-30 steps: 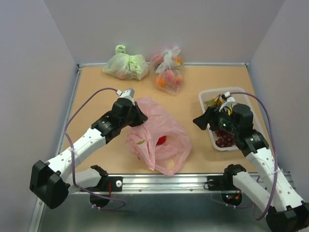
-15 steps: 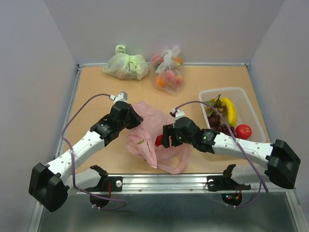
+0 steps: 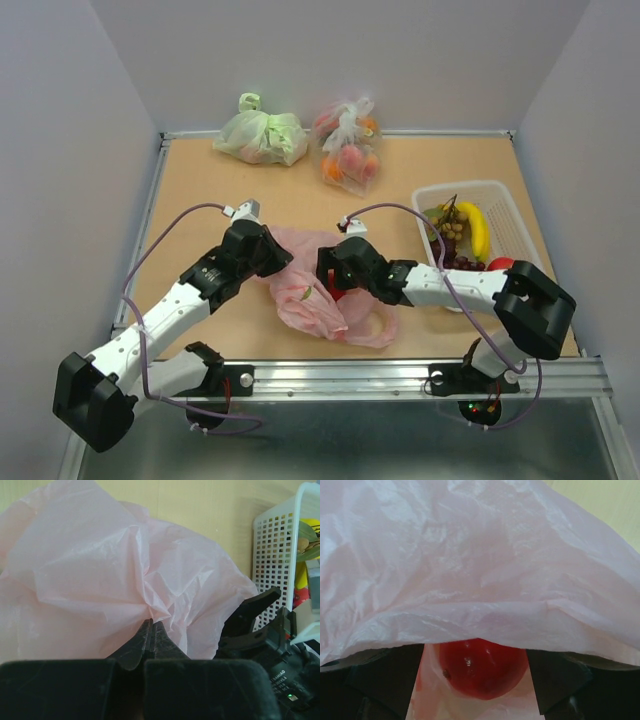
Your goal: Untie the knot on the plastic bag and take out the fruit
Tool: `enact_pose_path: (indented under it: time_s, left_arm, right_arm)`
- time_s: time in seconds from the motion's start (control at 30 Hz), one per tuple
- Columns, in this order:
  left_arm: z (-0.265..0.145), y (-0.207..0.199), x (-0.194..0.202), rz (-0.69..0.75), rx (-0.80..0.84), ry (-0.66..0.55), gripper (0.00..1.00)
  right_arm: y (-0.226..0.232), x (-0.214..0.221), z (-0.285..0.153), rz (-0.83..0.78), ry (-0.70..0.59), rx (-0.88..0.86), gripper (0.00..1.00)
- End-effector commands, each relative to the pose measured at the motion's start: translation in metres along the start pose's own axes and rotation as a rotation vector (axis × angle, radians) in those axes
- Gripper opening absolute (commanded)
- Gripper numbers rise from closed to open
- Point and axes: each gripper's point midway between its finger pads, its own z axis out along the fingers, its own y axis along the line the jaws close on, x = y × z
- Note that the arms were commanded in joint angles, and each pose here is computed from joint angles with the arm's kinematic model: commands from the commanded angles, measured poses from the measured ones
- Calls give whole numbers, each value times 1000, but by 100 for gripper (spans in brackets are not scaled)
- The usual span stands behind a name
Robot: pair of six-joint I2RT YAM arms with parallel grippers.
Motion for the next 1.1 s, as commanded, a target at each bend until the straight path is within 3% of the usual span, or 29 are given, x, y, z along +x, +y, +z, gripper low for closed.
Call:
enact_pose_path:
  time_s: [0.0, 0.23, 0.3, 0.47, 0.67, 0.73, 0.83, 0.9, 1.07]
  left_arm:
    - [-2, 1, 4, 14, 24, 4, 0]
    - [4, 16, 14, 6, -5, 5, 0]
    - [6, 22, 14, 4, -24, -5, 0]
    - [11, 37, 8, -5, -88, -40, 0]
    - [14, 62, -19, -29, -158, -103, 0]
    - [14, 62, -24, -26, -151, -103, 0]
    - [15, 49, -23, 7, -87, -77, 0]
    - [14, 40, -17, 20, -35, -39, 0]
    - [10, 38, -6, 19, 3, -2, 0]
  right_arm:
    - [11, -23, 8, 28, -83, -8, 87]
    - [10, 5, 10, 1, 8, -44, 91]
    - [10, 7, 6, -5, 10, -52, 82]
    - [11, -20, -20, -18, -88, -67, 33]
    - [3, -47, -47, -66, -165, -18, 9]
    - [1, -54, -54, -84, -187, -11, 8]
    - [10, -51, -53, -106, -151, -46, 28]
    - [21, -35, -46, -102, -79, -101, 48]
    - [45, -16, -29, -137, -15, -134, 71]
